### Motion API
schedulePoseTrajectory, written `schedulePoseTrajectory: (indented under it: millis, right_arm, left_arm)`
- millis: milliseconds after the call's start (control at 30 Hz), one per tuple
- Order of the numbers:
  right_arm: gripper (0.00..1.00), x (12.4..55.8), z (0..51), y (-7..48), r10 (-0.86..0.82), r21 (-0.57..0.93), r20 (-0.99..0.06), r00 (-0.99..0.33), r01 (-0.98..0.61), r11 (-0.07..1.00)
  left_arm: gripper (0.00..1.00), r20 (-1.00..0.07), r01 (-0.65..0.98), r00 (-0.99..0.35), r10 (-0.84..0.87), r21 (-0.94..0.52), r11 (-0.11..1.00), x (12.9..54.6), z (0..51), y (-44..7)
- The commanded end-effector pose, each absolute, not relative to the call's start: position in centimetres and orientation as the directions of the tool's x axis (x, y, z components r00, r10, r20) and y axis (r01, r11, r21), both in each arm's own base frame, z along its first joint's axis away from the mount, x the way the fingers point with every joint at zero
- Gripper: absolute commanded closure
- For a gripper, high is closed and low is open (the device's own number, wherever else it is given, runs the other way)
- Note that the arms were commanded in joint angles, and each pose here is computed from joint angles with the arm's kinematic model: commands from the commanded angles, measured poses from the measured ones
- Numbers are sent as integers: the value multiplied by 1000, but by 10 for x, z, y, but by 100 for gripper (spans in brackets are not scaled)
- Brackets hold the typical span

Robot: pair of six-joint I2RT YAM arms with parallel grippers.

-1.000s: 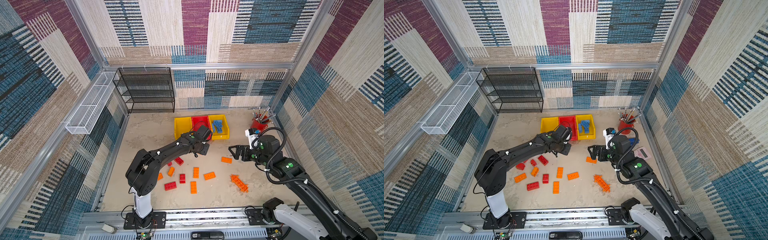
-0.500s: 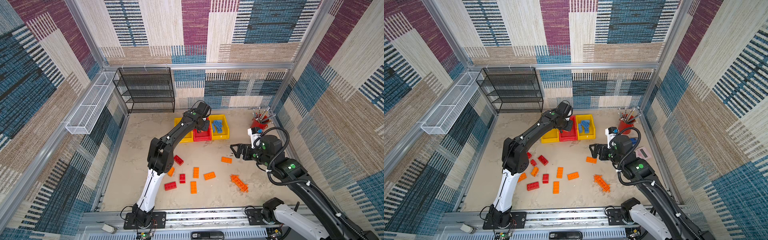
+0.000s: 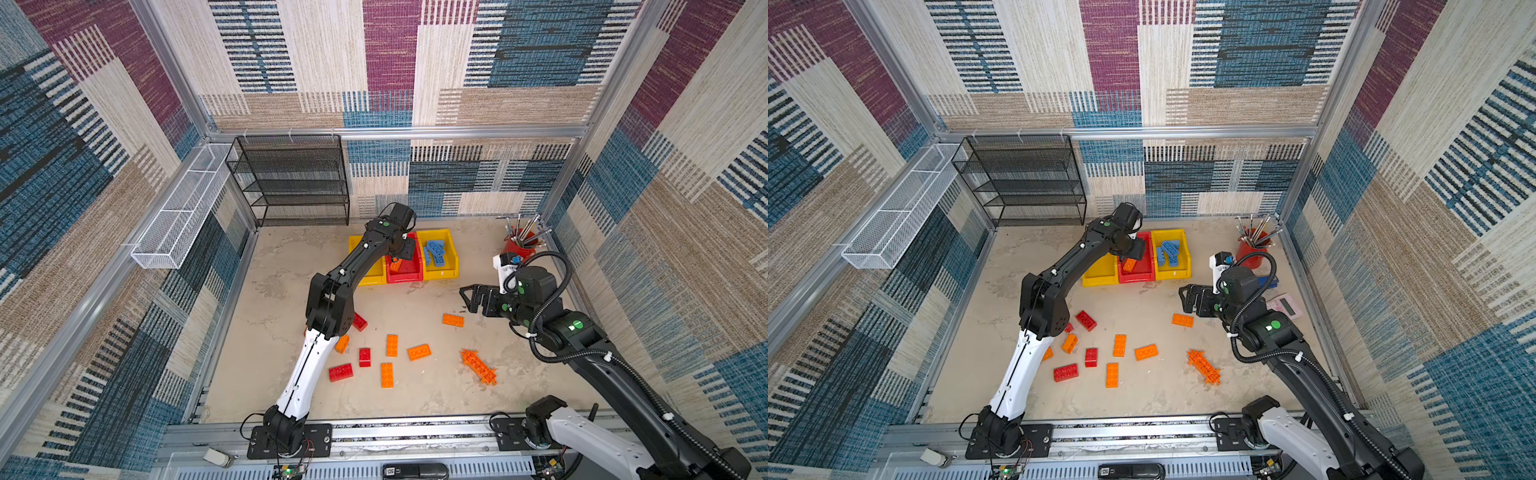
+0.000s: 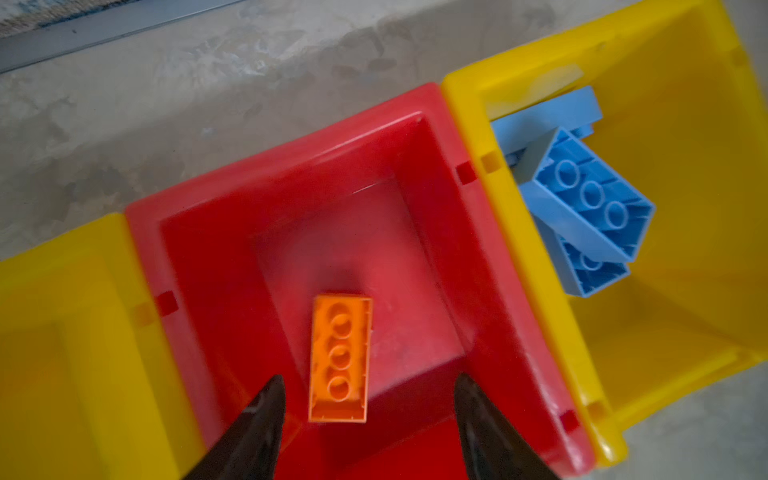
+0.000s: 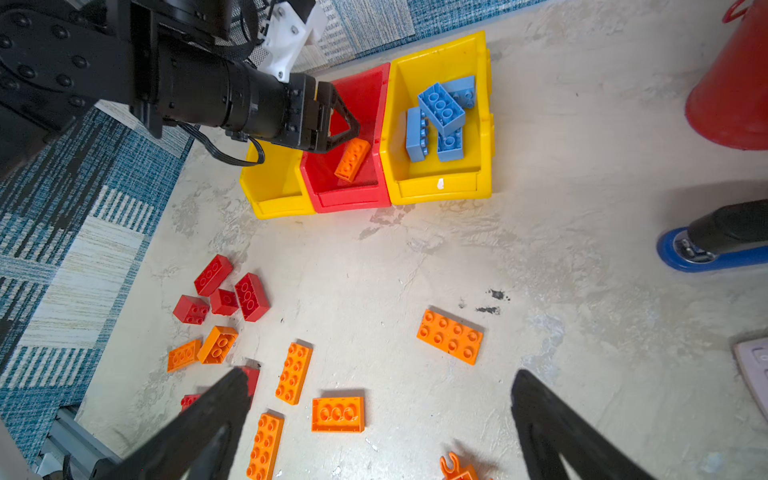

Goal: Sort the legos into containers by color
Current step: 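Carry the orange brick with the left gripper into the red bin and release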

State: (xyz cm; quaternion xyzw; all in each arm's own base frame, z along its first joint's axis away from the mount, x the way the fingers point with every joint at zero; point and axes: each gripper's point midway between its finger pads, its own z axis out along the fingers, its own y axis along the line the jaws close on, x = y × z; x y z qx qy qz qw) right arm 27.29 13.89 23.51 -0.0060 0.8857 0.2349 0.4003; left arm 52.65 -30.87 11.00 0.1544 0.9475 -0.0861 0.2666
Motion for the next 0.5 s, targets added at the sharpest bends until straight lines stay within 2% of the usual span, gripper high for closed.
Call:
schedulePoseTrajectory:
  millis: [0, 200, 367, 467]
  right_arm:
    - [1, 276, 242, 143, 189, 427, -723, -664, -216, 878]
    - [1, 272, 245, 148, 206, 461, -716, -667, -231, 856]
    - [1, 272, 230, 158, 179, 480, -692, -699, -260, 838]
    - [1, 269, 226, 167, 164, 506, -679, -715, -296, 810]
  left_arm:
    - [25, -584, 375, -780, 223, -152, 914, 523, 140, -322]
    - [24, -612, 366, -766, 197, -163, 916, 491, 186, -304]
    - [24, -617, 312, -766, 182, -109, 944, 430, 197, -258]
    - [24, -597, 244, -788, 148, -82, 966, 386, 184, -220]
